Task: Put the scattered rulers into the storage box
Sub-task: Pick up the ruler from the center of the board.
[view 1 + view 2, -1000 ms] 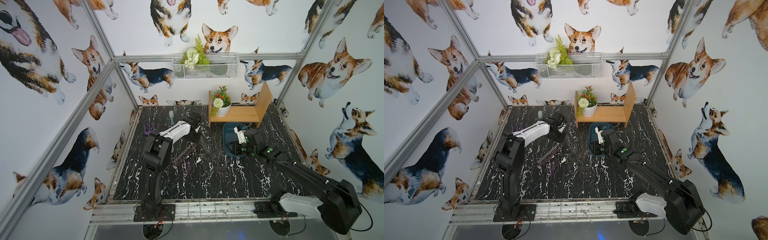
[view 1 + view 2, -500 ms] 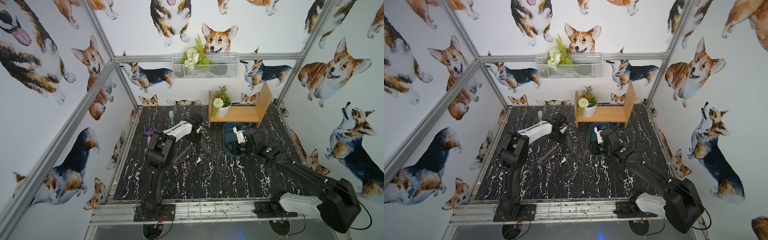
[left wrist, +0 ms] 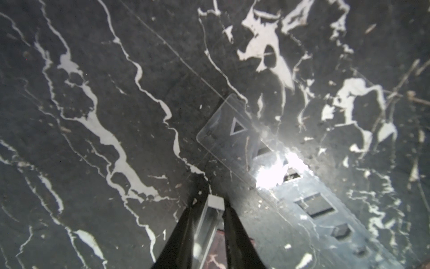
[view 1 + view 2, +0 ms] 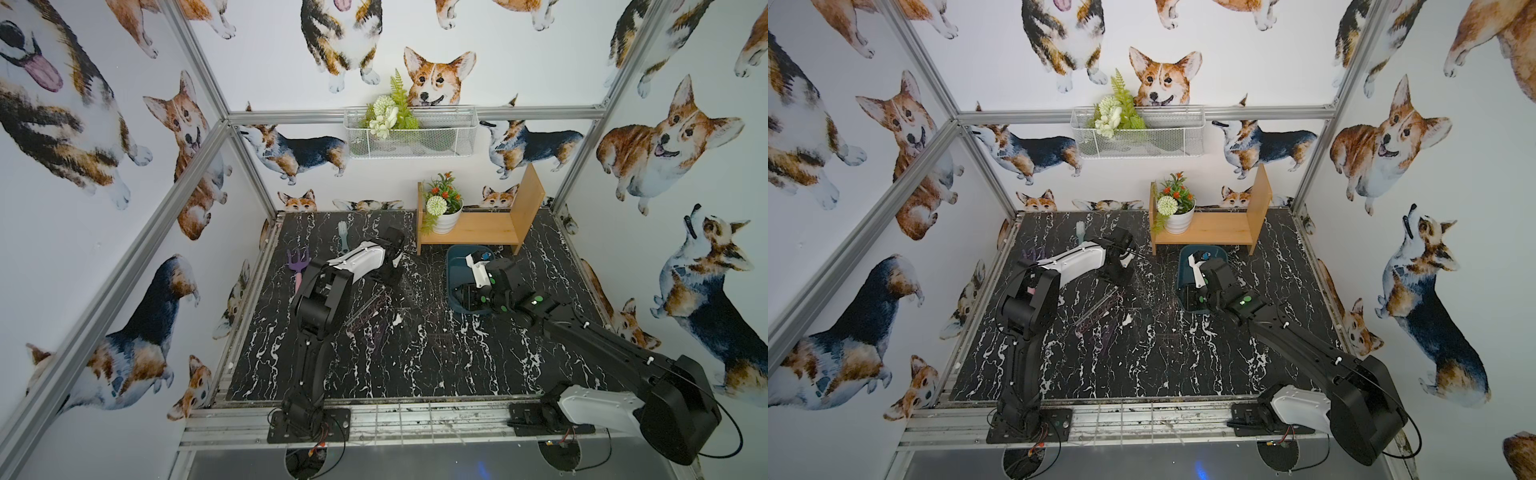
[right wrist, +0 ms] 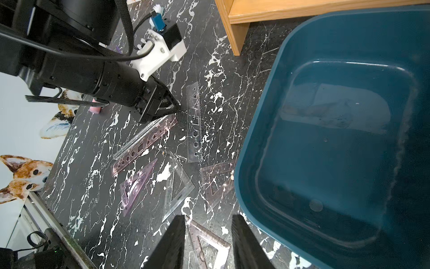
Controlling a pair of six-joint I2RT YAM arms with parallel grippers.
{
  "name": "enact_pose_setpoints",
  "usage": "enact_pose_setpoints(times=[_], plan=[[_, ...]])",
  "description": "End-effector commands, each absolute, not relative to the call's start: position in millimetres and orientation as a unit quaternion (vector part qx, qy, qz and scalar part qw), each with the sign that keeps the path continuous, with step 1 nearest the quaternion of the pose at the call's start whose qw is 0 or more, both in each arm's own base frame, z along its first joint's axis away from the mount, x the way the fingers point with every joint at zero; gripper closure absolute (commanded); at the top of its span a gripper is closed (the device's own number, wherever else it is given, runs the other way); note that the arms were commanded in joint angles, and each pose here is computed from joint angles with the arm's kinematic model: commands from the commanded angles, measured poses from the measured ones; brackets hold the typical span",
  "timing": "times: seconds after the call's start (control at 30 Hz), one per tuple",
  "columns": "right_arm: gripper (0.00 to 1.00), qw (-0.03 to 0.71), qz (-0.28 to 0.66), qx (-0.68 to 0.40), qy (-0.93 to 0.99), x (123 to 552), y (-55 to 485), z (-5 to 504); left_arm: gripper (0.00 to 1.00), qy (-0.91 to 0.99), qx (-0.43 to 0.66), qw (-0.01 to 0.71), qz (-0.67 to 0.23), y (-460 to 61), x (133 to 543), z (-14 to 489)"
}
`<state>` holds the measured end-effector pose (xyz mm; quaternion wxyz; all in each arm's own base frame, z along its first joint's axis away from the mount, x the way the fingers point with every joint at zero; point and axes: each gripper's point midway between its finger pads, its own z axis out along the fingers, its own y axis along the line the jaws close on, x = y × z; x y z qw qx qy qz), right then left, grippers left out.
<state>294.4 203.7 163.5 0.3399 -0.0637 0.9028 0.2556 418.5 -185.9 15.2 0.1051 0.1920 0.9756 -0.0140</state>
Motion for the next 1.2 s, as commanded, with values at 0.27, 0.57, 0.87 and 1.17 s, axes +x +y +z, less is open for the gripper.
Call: enact_pose_setpoints(times=[0.27, 0.57, 0.87, 1.17], plan=[[0.62, 0.355, 0.262, -0.067, 0.895, 297, 206, 171, 0.85, 0.979, 0.175, 0.106, -0.002, -175, 423, 18], [0.62, 0.356, 0.263, -0.068, 0.894, 296, 206, 173, 1.0, 0.979, 0.166, 0.119, 0.011, -164, 431, 38], [0.63, 0.356, 0.281, -0.074, 0.888, 295, 218, 179, 1.0, 0.978, 0.15, 0.146, 0.0, -163, 433, 83], [0.59, 0.348, 0.377, -0.07, 0.855, 288, 248, 196, 1.0, 0.96, 0.107, 0.214, -0.143, -192, 422, 164]])
